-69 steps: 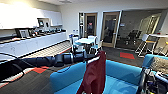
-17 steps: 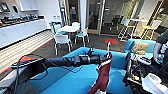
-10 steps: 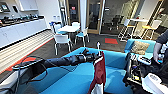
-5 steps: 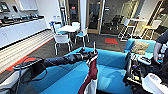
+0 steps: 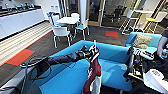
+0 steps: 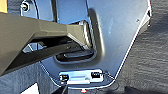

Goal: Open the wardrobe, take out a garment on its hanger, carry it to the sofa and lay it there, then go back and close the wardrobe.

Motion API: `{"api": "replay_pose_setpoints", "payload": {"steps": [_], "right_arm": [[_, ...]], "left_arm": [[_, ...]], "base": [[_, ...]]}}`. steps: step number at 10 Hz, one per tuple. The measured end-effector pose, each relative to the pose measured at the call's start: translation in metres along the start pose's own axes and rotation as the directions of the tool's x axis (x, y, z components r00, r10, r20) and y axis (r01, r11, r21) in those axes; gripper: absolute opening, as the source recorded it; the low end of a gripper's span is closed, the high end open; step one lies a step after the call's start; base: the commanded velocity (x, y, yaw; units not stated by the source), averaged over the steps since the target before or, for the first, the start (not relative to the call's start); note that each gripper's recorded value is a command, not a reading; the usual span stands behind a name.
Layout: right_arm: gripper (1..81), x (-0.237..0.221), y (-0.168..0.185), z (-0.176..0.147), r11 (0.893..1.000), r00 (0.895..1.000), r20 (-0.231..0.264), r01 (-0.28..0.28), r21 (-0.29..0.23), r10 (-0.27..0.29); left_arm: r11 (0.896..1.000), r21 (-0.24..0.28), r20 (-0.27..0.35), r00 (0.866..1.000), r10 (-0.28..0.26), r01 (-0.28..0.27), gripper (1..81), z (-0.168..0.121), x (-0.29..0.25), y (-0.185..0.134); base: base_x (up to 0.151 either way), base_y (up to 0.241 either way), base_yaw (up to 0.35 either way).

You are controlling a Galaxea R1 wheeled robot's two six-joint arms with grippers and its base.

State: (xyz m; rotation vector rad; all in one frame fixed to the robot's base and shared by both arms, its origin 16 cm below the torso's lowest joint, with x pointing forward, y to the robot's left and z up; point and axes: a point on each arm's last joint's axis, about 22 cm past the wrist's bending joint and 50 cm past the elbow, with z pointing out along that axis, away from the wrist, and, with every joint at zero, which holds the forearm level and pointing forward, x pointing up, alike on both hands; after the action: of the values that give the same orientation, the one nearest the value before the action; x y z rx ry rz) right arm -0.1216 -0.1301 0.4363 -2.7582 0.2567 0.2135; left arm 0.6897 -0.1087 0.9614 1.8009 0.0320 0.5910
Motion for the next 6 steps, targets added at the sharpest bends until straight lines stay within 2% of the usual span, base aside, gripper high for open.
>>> {"api": "replay_pose_setpoints", "payload": {"steps": [4,6], "right_arm": [[81.1,0.006,-0.002,0.001,1.0,1.0,-0.01,0.002,0.004,-0.002],[81.1,0.006,-0.002,0.001,1.0,1.0,-0.011,0.002,0.004,-0.002]], "left_arm": [[1.0,0.022,-0.039,0.999,-0.01,0.011,1.0,0.015,0.017,-0.006],[0.997,0.074,-0.091,0.996,-0.007,0.014,1.0,0.009,0.041,-0.031]], "base": [[0.0,0.0,0.0],[0.0,0.0,0.0]]}}
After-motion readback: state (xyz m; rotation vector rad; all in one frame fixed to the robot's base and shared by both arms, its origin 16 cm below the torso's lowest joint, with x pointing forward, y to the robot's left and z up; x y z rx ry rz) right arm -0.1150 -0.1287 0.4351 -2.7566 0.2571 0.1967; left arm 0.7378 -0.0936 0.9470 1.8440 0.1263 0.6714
